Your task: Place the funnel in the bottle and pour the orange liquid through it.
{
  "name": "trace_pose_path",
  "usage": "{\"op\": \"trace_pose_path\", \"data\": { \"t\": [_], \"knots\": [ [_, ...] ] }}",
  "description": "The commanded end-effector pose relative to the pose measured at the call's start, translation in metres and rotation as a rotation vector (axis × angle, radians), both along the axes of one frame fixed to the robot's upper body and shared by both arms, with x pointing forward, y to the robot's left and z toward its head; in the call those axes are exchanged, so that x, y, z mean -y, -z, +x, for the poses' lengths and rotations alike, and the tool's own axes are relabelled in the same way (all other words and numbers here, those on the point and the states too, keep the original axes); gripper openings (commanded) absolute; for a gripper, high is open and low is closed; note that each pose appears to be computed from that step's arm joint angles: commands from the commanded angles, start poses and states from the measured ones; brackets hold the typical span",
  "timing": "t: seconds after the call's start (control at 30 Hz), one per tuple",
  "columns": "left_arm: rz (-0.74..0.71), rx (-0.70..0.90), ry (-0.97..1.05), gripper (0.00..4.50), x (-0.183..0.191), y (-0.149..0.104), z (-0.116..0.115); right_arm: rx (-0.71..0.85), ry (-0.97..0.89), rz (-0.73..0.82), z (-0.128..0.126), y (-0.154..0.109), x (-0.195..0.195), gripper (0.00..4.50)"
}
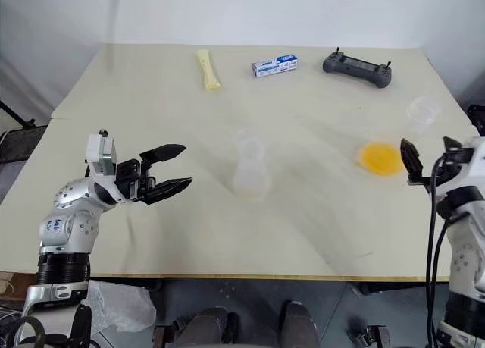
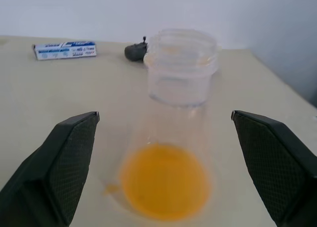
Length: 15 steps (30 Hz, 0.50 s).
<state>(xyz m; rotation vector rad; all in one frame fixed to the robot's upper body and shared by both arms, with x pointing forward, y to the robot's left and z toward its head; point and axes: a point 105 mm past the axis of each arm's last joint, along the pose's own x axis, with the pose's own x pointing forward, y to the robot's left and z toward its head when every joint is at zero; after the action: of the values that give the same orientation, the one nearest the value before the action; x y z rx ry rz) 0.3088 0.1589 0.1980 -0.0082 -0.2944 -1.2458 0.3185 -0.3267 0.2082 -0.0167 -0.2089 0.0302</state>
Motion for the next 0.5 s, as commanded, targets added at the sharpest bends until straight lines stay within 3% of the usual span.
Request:
{"op": "trace_pose_path", "data": {
  "t": [0.03,0.5],
  "knots": [
    [-0.009,0.05,0.003,4.45,0.0,-0.012,-0.006,0.055,0.004,-0.049,0.003,-0.019,0.004,4.5],
    [-0.002,0.048,0.007,4.45,0.003,-0.013,-0.01,0.086,-0.013,-0.069,0.027,-0.024,0.006,4.5]
  ]
}}
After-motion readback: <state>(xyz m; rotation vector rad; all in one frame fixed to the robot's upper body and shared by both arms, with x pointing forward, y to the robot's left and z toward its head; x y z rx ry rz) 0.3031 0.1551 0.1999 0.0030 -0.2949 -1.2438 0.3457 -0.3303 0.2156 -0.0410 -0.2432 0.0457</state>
